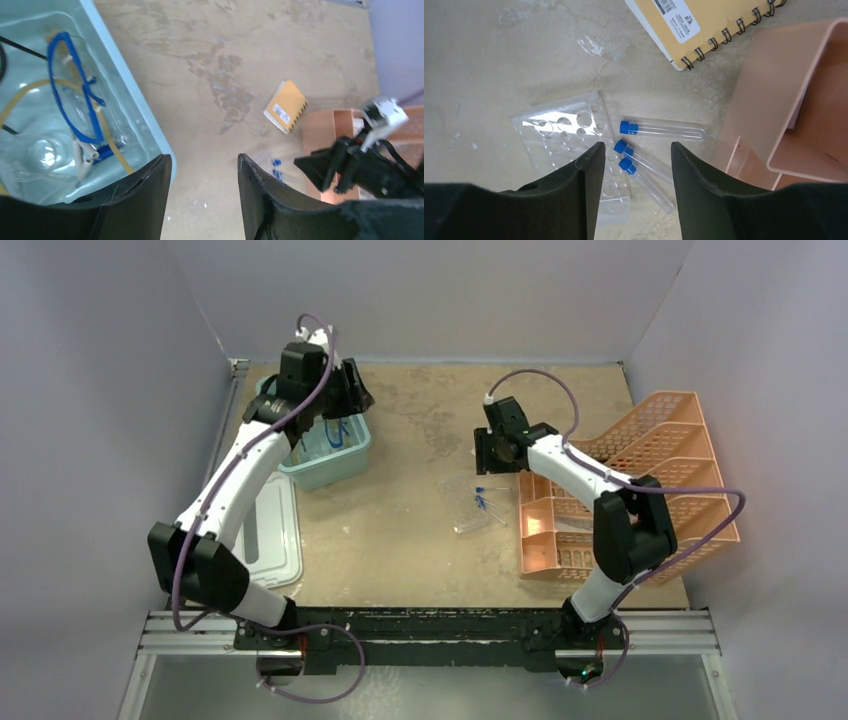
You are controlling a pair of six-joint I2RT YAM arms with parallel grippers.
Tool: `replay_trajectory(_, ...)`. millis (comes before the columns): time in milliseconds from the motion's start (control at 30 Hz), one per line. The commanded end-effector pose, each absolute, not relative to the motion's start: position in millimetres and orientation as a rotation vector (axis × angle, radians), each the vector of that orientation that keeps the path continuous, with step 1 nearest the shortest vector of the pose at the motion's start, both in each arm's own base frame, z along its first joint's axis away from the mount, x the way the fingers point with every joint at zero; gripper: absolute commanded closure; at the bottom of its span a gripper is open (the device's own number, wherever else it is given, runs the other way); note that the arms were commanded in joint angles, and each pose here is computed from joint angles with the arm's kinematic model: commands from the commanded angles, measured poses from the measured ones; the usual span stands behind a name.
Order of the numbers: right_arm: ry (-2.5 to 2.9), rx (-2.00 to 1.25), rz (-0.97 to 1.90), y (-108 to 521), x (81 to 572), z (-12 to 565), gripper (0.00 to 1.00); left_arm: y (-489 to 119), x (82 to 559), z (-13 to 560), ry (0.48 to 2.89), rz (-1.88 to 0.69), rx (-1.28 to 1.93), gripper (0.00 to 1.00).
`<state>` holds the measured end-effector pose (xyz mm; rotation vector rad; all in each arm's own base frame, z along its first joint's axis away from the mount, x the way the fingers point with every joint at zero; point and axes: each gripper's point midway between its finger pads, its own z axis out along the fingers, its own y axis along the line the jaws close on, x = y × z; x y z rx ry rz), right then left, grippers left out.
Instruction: Organize the chemistry lab equipment
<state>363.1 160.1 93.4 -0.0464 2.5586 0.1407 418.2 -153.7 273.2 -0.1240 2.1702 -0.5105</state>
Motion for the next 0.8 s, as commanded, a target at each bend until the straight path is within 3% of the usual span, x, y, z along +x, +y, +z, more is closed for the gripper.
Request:
replay_trajectory(0, 2.569, -0.293, 0.078, 151, 360, 85, 0.47, -177, 395, 278, 2.102, -0.608, -0.003, 0.48)
replay_trajectory(367, 2.677, -0.578, -0.147, 125, 361, 35, 0.47, -231, 360, 254, 2.17, -0.727, 0.146, 0.48)
replay_trajectory(567, 2.688, -0.607, -0.213, 119, 365, 23, 0.41, -239, 362, 251, 2.183, -0.731, 0.157, 0.48)
replay_trajectory(767, 2.729, -0.635, -0.065, 137, 359, 14, 0.44, -242, 366, 251, 2.19, -0.732, 0.153, 0.48)
